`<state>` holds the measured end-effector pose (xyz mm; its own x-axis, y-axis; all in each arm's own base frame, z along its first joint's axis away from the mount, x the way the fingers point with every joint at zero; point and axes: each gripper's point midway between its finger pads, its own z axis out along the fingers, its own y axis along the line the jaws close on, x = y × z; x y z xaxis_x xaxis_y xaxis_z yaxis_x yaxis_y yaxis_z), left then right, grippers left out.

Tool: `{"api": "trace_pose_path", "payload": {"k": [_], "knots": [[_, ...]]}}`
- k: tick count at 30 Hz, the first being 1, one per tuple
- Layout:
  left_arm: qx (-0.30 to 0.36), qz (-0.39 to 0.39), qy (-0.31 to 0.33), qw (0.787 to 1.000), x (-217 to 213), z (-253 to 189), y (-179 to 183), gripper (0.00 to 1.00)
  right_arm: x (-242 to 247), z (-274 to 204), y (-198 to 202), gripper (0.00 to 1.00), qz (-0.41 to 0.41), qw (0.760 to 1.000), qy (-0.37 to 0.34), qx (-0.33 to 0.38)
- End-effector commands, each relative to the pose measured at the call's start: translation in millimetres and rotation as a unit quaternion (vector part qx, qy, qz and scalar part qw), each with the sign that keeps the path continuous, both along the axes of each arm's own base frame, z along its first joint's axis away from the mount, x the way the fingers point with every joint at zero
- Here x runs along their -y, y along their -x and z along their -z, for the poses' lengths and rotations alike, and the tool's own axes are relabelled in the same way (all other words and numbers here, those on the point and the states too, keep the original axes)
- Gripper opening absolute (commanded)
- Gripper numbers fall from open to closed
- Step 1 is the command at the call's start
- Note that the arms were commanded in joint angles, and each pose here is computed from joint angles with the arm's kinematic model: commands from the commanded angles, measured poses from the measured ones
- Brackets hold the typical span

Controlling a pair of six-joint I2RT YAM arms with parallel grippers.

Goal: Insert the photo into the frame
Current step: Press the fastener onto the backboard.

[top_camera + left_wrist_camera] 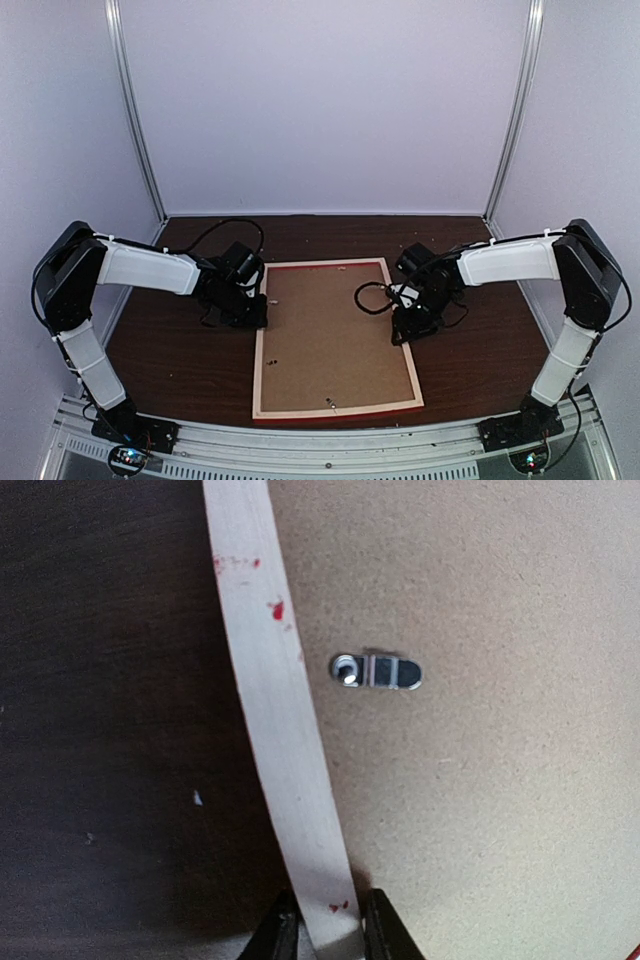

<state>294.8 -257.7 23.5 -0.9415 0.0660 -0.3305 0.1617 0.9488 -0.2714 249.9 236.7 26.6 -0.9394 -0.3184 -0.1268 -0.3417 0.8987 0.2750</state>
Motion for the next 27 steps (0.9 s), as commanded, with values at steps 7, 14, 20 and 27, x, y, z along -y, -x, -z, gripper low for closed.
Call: {"api": "trace_pose_path", "payload": {"k": [7, 14, 20, 27], "knots": [[-0.019, 0.026, -0.010, 0.999, 4, 10, 13, 0.24, -1, 0, -4, 0.43, -0.015, 1.000, -0.002, 0.014], [-0.018, 0.027, -0.008, 0.999, 5, 10, 12, 0.24, -1, -5, -18, 0.42, 0.005, 0.999, 0.004, 0.036], [-0.018, 0.028, -0.001, 0.999, 7, 6, 12, 0.28, 6, 0, -44, 0.40, 0.048, 0.997, 0.019, 0.049], [-0.018, 0.033, 0.006, 0.999, 14, 1, 8, 0.31, 11, 6, -62, 0.38, 0.068, 0.996, 0.017, 0.056]]}}
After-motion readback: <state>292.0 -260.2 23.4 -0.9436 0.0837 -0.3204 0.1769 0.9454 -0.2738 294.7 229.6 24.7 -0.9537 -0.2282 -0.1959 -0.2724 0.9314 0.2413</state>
